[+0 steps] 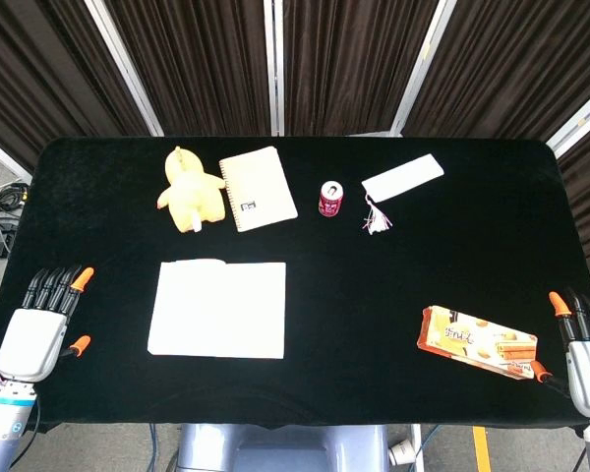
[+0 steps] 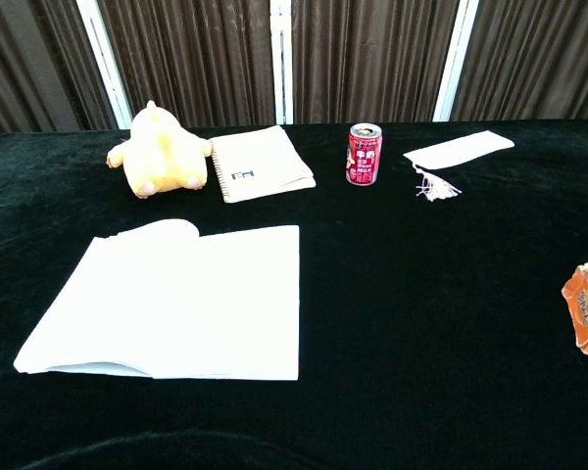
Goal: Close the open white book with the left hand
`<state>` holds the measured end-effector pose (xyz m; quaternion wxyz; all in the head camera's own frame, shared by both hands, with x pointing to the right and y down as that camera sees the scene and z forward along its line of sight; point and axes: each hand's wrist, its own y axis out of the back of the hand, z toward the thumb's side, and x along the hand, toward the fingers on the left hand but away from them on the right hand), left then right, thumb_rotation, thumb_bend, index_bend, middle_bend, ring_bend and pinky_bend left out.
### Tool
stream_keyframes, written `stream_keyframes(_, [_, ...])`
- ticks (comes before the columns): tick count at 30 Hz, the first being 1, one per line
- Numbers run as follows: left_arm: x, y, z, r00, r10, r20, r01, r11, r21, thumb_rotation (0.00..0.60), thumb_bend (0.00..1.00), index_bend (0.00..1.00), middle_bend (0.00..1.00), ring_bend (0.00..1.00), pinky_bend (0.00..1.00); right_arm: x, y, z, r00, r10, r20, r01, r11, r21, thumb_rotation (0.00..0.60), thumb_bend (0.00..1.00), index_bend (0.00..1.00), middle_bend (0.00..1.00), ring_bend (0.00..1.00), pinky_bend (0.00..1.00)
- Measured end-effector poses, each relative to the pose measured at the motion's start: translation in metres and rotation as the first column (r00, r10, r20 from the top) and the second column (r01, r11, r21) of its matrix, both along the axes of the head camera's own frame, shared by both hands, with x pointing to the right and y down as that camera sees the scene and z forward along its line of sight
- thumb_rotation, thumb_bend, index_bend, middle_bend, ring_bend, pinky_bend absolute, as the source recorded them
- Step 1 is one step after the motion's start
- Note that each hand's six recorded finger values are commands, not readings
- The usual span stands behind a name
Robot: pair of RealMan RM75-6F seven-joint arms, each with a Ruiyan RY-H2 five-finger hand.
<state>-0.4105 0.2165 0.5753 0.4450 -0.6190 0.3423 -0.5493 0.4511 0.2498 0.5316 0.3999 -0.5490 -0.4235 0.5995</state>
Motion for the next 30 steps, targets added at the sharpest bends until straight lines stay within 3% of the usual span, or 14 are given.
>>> stream_keyframes(16, [0.001, 0.002, 0.004, 1.000, 0.008, 0.006, -0.008, 1.000, -0.030, 0.600, 0.16, 0.00, 0.00, 0.00, 0.00, -0.001, 0.000, 0.000, 1.000, 0.004, 0.001, -0.004, 1.000, 0.006, 0.600, 0.04, 0.00, 0.00, 0.00, 0.00])
stream_keyframes(30, [0.018, 0.014, 0.021, 0.998, 0.071, 0.004, -0.070, 0.993, -0.090, 0.600, 0.18, 0.00, 0.00, 0.00, 0.00, 0.001, 0.001, -0.002, 1.000, 0.009, 0.012, -0.009, 1.000, 0.009, 0.600, 0.03, 0.00, 0.00, 0.00, 0.00])
